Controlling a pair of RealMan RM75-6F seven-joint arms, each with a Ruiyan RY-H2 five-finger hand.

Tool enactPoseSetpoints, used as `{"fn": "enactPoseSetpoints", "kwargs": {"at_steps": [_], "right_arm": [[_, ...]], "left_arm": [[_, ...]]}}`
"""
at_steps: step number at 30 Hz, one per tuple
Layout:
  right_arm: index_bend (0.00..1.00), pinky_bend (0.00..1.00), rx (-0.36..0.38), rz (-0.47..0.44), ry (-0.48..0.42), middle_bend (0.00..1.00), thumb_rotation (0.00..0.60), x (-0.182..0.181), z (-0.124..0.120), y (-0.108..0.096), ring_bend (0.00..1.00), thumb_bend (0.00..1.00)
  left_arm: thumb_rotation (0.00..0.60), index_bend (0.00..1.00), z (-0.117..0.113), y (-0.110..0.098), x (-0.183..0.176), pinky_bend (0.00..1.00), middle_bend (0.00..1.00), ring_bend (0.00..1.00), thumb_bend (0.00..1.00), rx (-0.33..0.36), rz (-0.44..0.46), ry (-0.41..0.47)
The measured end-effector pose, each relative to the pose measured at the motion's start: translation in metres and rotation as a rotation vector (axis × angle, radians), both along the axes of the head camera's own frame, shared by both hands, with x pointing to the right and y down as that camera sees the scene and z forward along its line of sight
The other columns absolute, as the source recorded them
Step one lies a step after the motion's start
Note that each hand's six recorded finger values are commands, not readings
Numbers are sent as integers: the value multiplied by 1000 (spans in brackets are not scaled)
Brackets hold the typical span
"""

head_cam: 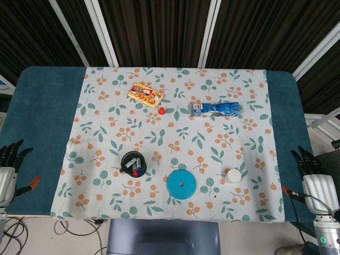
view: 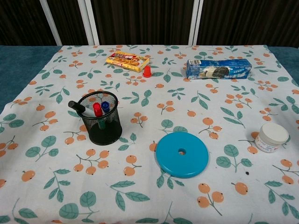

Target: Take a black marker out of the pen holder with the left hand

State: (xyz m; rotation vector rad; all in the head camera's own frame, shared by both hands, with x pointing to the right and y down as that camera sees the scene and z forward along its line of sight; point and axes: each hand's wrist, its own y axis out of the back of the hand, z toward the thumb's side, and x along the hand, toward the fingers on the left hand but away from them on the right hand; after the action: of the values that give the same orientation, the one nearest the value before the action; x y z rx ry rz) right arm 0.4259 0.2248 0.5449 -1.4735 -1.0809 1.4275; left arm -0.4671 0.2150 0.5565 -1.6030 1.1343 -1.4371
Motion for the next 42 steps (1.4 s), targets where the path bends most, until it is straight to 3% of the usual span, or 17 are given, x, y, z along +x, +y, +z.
{"fn": "enactPoseSetpoints", "kwargs": {"at_steps": [22, 34, 42], "right_arm": [[98, 187, -1, 1, 0, 21, 600, 0, 0, 0, 92, 100], [98, 187, -7, 9, 2, 20, 600, 1, 1, 0, 92, 100], [98, 187, -9, 11, 7, 20, 600, 0, 2, 1, 92, 99]], "left_arm": [[600, 190, 2, -1, 2, 0, 21, 0, 204, 0, 14, 7], [600, 241, 10, -3, 23, 0, 28, 0, 206, 49, 140, 57], [600, 253, 38, -23, 61, 0, 28, 0, 206, 44, 249, 123]]}}
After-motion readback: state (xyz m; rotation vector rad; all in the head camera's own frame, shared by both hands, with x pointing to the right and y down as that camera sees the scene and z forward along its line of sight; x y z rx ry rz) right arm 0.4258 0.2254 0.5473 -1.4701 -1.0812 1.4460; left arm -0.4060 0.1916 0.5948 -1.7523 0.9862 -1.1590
